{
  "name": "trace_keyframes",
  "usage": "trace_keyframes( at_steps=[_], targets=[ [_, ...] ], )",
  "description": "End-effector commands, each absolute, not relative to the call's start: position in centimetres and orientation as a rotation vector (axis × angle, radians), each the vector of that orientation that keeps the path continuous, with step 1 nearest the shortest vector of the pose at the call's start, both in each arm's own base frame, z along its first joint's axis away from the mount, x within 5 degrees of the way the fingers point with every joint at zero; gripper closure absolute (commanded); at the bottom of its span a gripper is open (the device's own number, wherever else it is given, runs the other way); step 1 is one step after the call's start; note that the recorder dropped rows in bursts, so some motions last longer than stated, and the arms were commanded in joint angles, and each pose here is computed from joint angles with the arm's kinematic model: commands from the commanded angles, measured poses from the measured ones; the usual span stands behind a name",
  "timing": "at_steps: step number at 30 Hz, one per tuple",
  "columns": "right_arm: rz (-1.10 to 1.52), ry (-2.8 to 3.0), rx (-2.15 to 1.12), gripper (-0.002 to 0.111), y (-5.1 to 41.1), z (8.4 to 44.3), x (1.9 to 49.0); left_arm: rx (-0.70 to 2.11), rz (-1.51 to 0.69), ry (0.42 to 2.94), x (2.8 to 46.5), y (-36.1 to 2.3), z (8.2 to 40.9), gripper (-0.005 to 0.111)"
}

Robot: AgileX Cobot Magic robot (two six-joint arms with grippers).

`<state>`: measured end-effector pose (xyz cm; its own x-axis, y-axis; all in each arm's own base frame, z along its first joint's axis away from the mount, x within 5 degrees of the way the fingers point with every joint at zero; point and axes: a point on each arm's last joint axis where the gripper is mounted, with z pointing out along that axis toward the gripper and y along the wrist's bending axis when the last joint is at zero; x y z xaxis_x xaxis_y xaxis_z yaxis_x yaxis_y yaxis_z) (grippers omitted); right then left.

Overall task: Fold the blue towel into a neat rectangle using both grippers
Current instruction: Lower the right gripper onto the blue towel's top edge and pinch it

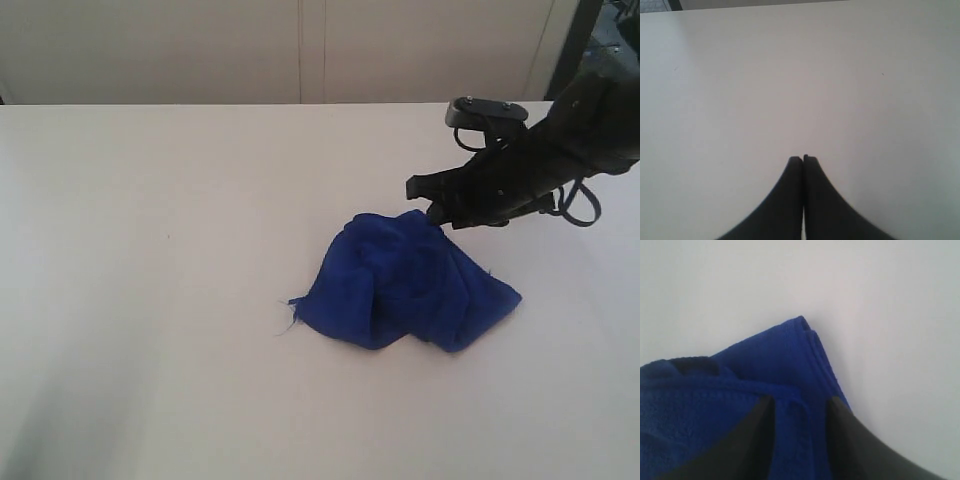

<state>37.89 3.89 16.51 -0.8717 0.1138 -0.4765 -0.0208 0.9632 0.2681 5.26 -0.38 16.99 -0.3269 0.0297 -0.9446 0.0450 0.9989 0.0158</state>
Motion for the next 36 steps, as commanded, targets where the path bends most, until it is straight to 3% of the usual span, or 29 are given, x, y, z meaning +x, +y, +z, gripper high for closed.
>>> trace_keyframes(
  at_steps=[1, 12, 23, 36],
  targets=[
    [0.402, 2.617, 0.041, 0.074, 4.3, 15.6, 38.7, 0.058, -0.017, 1.900, 5.3, -0.4, 16.9, 0.107],
    [0.439, 2.649, 0.012, 0.074, 4.5, 15.0, 38.6, 0.058, -0.017, 1.900, 5.3, -0.4, 16.9, 0.107],
    [0.429, 2.551, -0.080, 0.074, 4.6, 19.2, 37.9, 0.058, -0.017, 1.900, 5.3, -0.4, 16.9, 0.107],
    [0.333, 2.596, -0.086, 0.074, 4.0, 17.1, 38.4, 0.058, -0.017, 1.900, 5.3, -0.4, 16.9, 0.107]
  ],
)
